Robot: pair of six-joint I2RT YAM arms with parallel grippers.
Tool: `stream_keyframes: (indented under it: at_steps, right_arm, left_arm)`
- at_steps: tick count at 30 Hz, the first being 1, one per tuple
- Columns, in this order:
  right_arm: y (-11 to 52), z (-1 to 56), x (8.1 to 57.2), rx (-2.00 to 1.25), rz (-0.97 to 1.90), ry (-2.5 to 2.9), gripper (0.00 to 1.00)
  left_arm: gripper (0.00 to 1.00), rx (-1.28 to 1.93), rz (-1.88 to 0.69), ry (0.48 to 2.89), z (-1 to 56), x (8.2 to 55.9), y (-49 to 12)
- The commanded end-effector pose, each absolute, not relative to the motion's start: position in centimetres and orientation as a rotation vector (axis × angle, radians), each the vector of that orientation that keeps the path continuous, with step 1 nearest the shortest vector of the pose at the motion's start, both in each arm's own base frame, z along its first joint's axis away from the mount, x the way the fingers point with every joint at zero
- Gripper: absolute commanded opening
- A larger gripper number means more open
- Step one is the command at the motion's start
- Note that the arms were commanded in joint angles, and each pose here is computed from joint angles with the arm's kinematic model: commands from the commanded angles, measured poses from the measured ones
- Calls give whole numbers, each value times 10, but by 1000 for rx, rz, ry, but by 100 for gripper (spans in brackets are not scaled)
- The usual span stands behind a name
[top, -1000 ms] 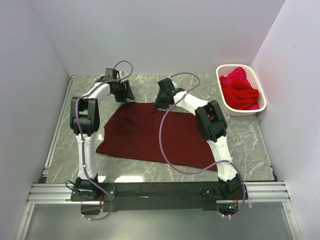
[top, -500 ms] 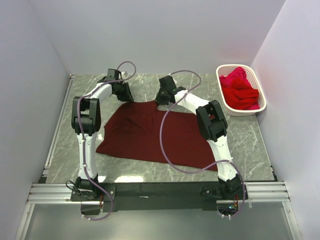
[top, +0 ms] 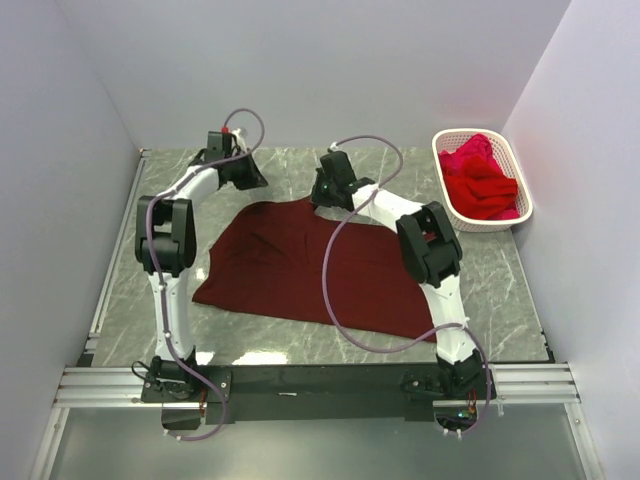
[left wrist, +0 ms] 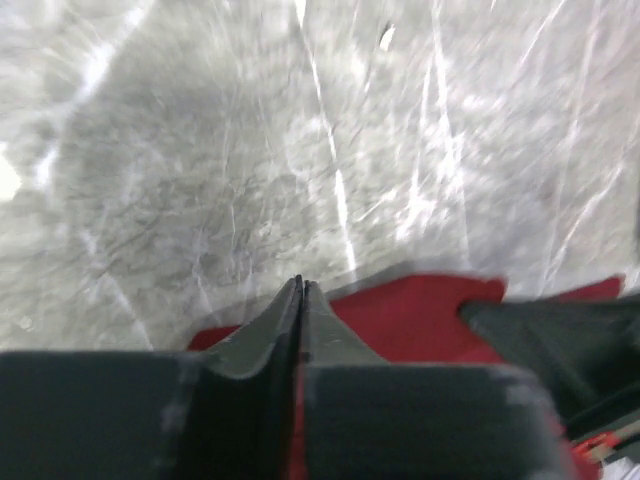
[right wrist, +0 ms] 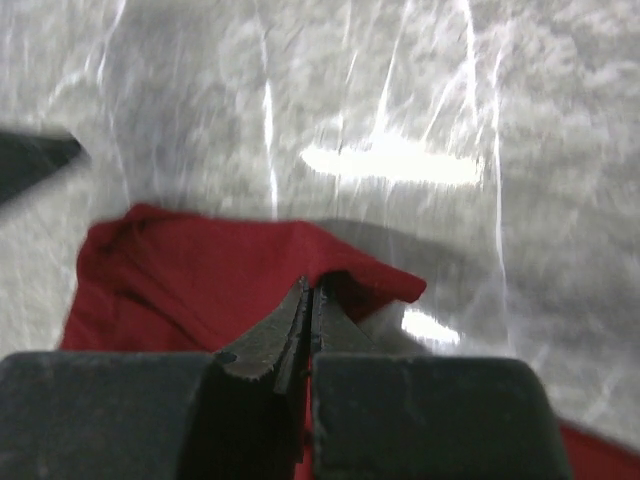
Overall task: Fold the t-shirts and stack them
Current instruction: Fold the tshirt
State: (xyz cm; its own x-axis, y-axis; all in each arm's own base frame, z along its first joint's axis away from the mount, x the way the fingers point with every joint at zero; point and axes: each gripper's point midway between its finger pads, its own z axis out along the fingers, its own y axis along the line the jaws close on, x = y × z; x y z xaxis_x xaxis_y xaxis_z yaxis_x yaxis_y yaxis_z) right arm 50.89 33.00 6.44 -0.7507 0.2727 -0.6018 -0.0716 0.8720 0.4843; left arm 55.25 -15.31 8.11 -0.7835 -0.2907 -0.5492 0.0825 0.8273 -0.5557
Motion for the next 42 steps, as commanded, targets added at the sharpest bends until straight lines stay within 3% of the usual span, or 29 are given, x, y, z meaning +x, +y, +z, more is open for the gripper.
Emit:
stream_keyframes:
  at_steps: [1, 4, 6, 7, 9, 16, 19, 29, 36, 42]
  right_arm:
    - [353, 145, 496, -45, 705, 2119, 0]
    - [358, 151, 469, -166, 656, 2068, 0]
    - [352, 142, 456, -179, 603, 2071, 0]
    - [352, 148, 451, -183, 600, 2061, 0]
    - [353, 143, 439, -201, 593, 2071, 0]
    - [347, 147, 420, -195, 566, 2045, 1]
    - [347, 148, 414, -213, 565, 2042, 1]
    - [340, 126, 356, -240, 619, 2069, 3]
    - [347, 97, 318, -308, 609, 2120, 15]
    - [333, 93, 305, -298, 606, 2125, 37]
  left_arm:
    - [12, -245, -722, 2262, 137, 554, -139]
    - [26, -425, -668, 2332, 127, 530, -127]
    - [16, -490, -677, 2323, 141, 512, -125]
    - [8, -561, -691, 2370, 122, 489, -127]
    - [3, -574, -708, 2291, 150, 466, -128]
    - [1, -728, -737, 2347, 116, 372, -129]
    - [9, -772, -713, 2344, 100, 366, -126]
    - [13, -928, -535, 2433, 34, 376, -102]
    - [18, -1071, -562, 2403, 18, 376, -89]
    - [36, -1191, -555, 2337, 21, 362, -69]
